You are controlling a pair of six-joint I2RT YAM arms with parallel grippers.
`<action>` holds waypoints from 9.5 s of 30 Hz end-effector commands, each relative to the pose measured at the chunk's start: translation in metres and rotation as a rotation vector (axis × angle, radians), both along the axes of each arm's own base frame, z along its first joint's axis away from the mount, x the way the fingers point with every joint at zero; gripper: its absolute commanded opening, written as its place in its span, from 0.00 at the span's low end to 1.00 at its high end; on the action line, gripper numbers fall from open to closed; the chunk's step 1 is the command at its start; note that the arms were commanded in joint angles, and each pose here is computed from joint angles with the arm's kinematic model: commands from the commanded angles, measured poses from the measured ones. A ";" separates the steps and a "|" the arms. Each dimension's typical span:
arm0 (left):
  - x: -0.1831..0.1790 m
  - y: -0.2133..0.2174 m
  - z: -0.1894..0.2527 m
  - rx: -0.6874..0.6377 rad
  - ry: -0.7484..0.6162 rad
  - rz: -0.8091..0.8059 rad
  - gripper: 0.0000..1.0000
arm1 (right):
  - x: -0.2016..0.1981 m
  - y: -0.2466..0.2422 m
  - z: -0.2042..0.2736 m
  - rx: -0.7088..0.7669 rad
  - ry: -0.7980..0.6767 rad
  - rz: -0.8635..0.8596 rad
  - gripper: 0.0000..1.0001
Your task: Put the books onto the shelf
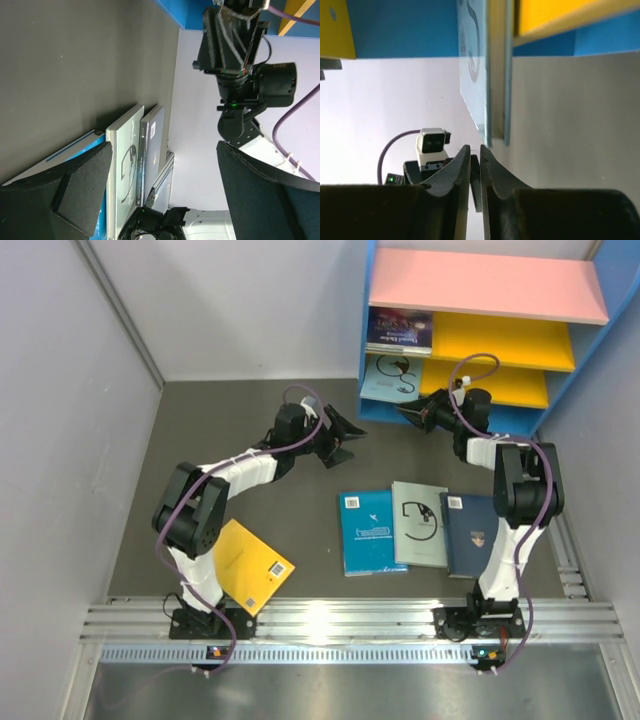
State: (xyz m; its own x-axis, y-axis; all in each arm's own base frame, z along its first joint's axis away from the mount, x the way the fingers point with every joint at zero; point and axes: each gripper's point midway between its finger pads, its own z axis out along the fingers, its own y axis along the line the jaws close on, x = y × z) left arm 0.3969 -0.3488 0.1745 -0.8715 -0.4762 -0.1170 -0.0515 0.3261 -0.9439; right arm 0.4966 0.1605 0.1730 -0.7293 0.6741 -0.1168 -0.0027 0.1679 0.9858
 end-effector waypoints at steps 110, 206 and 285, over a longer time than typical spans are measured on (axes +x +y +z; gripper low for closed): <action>-0.057 0.220 0.048 0.428 -0.030 0.417 0.92 | -0.135 0.018 0.082 -0.280 -0.056 0.259 0.00; 0.150 -0.035 0.045 -0.096 -0.081 0.322 0.00 | -0.009 -0.025 0.029 0.019 -0.002 0.020 0.20; -0.018 0.021 -0.032 0.191 0.143 0.071 0.64 | -0.018 -0.030 0.025 -0.080 0.008 -0.052 0.45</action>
State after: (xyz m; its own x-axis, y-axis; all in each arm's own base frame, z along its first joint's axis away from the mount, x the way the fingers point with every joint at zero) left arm 0.3879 -0.3294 0.1305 -0.8470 -0.5284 -0.0573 -0.2436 0.4817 -0.8418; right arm 0.4671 0.1325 0.1611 -0.7125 0.6984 -0.0683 0.1282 0.2253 0.9658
